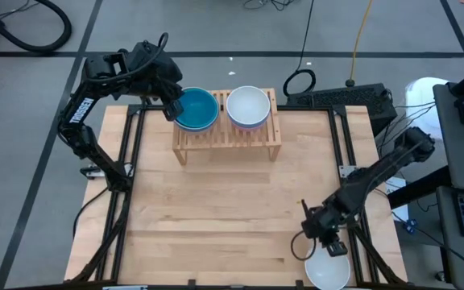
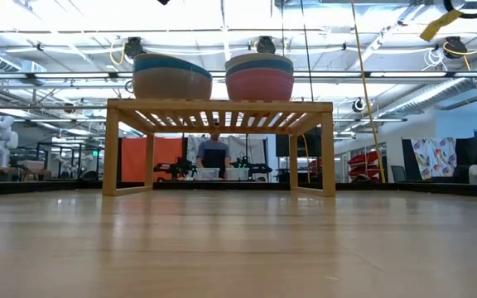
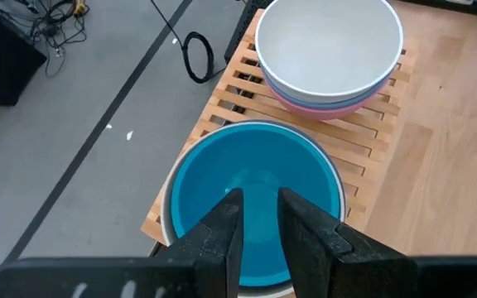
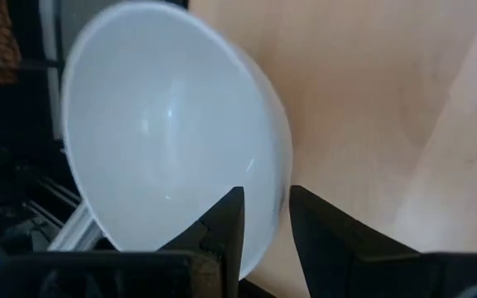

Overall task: Place and stack bowls onto a shelf
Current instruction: Stack the white bowl on top of the white bowl on the shelf

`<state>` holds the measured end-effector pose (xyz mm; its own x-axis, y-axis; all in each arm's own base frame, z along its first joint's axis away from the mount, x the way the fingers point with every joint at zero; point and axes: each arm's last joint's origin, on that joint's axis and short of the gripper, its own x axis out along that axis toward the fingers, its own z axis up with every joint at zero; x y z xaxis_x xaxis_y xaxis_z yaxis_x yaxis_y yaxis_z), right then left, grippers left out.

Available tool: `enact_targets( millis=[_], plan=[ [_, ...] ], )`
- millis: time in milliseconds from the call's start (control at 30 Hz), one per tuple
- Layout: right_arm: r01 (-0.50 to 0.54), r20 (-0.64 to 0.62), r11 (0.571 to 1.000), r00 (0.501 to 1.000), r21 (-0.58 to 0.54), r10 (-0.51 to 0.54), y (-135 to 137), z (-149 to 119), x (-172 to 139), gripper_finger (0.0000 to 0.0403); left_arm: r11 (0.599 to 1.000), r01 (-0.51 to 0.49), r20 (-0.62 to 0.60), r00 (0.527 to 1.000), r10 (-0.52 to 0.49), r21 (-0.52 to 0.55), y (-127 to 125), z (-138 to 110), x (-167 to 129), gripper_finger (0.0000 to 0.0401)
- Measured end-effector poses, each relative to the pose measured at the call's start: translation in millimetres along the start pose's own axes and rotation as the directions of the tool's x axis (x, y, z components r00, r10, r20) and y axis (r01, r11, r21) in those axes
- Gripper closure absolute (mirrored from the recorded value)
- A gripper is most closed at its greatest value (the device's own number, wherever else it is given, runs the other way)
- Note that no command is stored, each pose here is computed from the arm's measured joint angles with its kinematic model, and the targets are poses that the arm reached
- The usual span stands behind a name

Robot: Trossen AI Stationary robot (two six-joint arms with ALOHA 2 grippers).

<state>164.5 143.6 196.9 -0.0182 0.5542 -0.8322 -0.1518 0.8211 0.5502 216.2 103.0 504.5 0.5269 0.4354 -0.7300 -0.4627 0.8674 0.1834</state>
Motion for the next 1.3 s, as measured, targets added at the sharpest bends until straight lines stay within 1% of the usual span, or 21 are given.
enact_targets(
  millis=[167,300,400,500,600,633,733,833,900,1000,1133,1200,1300],
  plan=[
    [0.032,-0.054,0.999,0.998,-0.022,-0.033,2,1,18,0.0312,1.000,0.000,0.000,1.000,0.000,0.000,0,0,0,0.0318],
    [0.132,-0.028,0.990,0.991,-0.040,-0.133,0,4,32,0.0312,1.000,0.000,0.000,1.000,0.000,0.000,0,0,0,0.0318],
    [0.147,-0.029,0.988,0.989,-0.048,-0.148,-1,7,39,0.0317,1.000,0.000,0.000,1.000,0.000,0.000,0,0,0,0.0318],
    [0.148,-0.034,0.988,0.988,-0.035,-0.150,-3,9,45,0.0340,1.000,0.000,0.000,1.000,0.000,0.000,0,0,0,0.0318],
    [0.144,-0.019,0.989,0.989,0.026,-0.143,-4,13,45,0.0384,1.000,0.000,0.000,1.000,0.000,0.001,0,0,0,0.0318],
    [0.144,-0.016,0.988,0.989,0.046,-0.144,-5,14,45,0.0393,1.000,0.000,0.000,1.000,0.000,0.001,0,0,0,0.0318],
    [0.147,0.006,0.985,0.989,0.091,-0.148,-6,16,44,0.0396,1.000,0.000,0.000,1.000,0.000,0.000,0,0,0,0.0318],
    [0.137,0.037,0.986,0.989,0.095,-0.141,-7,19,41,0.0400,1.000,0.000,0.000,1.000,0.000,0.001,0,0,0,0.0318],
    [0.126,0.065,0.986,0.989,0.107,-0.133,-8,22,33,0.0400,1.000,0.000,0.000,1.000,0.000,0.001,0,0,0,0.0318],
    [0.119,0.148,0.982,0.979,0.150,-0.142,-9,28,13,0.0401,1.000,0.000,0.000,1.000,0.000,0.001,0,0,0,0.0318],
    [0.179,0.252,0.958,0.939,0.222,-0.234,-8,36,-22,0.0401,1.000,0.000,0.000,1.000,0.000,0.001,0,0,0,0.0318],
    [0.221,0.277,0.941,0.916,0.255,-0.290,-8,39,-43,0.0402,1.000,0.000,0.000,1.000,0.000,0.001,0,0,0,0.0318],
    [0.250,0.294,0.924,0.895,0.291,-0.335,-7,45,-76,0.0402,1.000,0.000,0.000,1.000,0.000,0.001,0,0,0,0.0318]
  ],
)
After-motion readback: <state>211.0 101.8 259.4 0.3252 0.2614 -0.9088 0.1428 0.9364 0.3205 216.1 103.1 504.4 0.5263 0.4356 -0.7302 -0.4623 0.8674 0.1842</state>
